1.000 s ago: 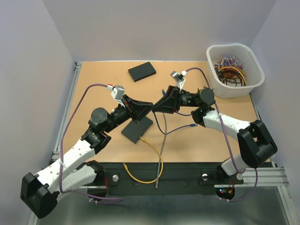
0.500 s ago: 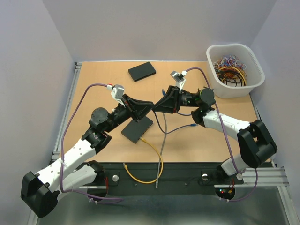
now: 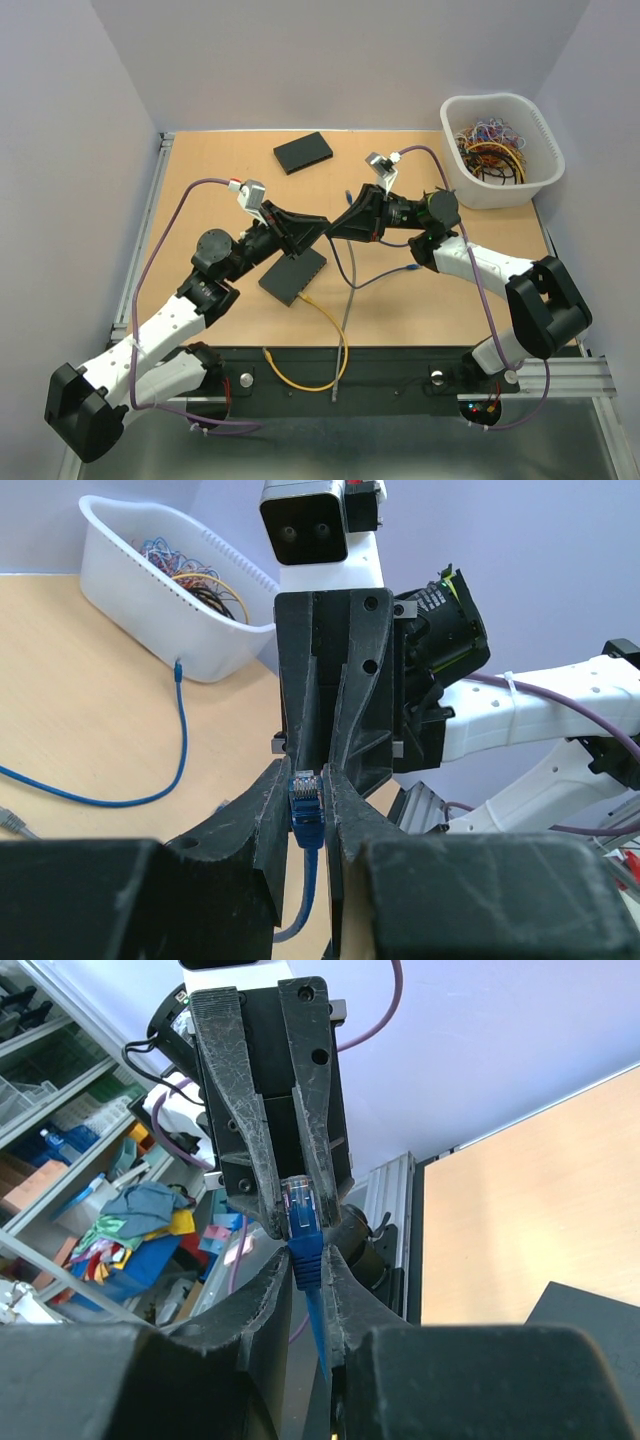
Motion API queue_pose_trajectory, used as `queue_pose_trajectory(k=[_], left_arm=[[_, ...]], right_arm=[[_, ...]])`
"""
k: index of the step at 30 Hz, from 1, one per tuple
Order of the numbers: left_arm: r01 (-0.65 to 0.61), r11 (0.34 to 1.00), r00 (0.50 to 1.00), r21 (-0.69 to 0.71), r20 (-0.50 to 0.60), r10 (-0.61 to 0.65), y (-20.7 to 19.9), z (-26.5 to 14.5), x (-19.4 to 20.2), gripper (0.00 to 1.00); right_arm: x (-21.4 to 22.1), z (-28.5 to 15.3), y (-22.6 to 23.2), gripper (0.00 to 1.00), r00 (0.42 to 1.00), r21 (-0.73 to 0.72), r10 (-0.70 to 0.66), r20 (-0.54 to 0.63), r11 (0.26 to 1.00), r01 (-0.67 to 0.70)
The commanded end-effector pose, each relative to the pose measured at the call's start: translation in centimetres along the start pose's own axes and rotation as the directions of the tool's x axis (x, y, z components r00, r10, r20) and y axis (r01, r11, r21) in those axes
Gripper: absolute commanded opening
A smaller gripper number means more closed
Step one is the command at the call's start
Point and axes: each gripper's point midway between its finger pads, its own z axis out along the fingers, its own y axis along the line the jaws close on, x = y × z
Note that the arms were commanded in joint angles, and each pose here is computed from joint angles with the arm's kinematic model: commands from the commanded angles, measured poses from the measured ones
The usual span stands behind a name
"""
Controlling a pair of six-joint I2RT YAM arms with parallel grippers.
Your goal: Insert the plug into the switch port
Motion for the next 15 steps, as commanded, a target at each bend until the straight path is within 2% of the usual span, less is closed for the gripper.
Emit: queue_pose_trajectory(k=[1, 6, 8, 9, 11, 12, 15], left_arm=[[-0.025, 0.998, 0.995, 0.054, 0.096, 0.020, -1.3, 0.3, -2.1, 0.00], [-0.012, 0.999, 0.996, 0.047, 0.092, 0.007, -0.9, 0.7, -1.9, 0.00], [-0.007, 0.999, 0.996, 0.047, 0.087, 0.003, -0.8, 0.8, -1.8, 0.00], [-0.005, 0.999, 0.997, 0.047, 0.083, 0.001, -0.8, 0.9, -1.7, 0.03], [0.000, 0.999, 0.997, 0.043, 0.072, -0.003, -0.6, 1.0, -1.4, 0.21], [0.003, 0.999, 0.998, 0.035, 0.065, -0.005, -0.4, 1.0, -1.2, 0.34], [-0.005, 1.000, 0.999, 0.021, 0.050, 0.004, -0.1, 0.9, -1.0, 0.52]], right_arm=[[-0.2, 0.0, 1.7, 0.14, 0.998, -0.042, -0.060, 0.008, 0.997, 0.060], [-0.2, -0.1, 1.9, 0.01, 0.998, -0.044, -0.067, 0.015, 0.997, 0.068], [-0.1, -0.2, 1.9, 0.01, 0.998, -0.042, -0.066, 0.017, 0.997, 0.066], [-0.2, -0.2, 1.9, 0.01, 0.998, -0.039, -0.066, 0.021, 0.997, 0.067], [0.0, -0.3, 1.8, 0.01, 0.998, -0.036, -0.062, 0.020, 0.997, 0.063], [0.1, -0.3, 1.8, 0.00, 0.998, -0.034, -0.063, 0.021, 0.997, 0.063], [0.3, -0.4, 1.8, 0.00, 0.998, -0.032, -0.058, 0.020, 0.998, 0.059]])
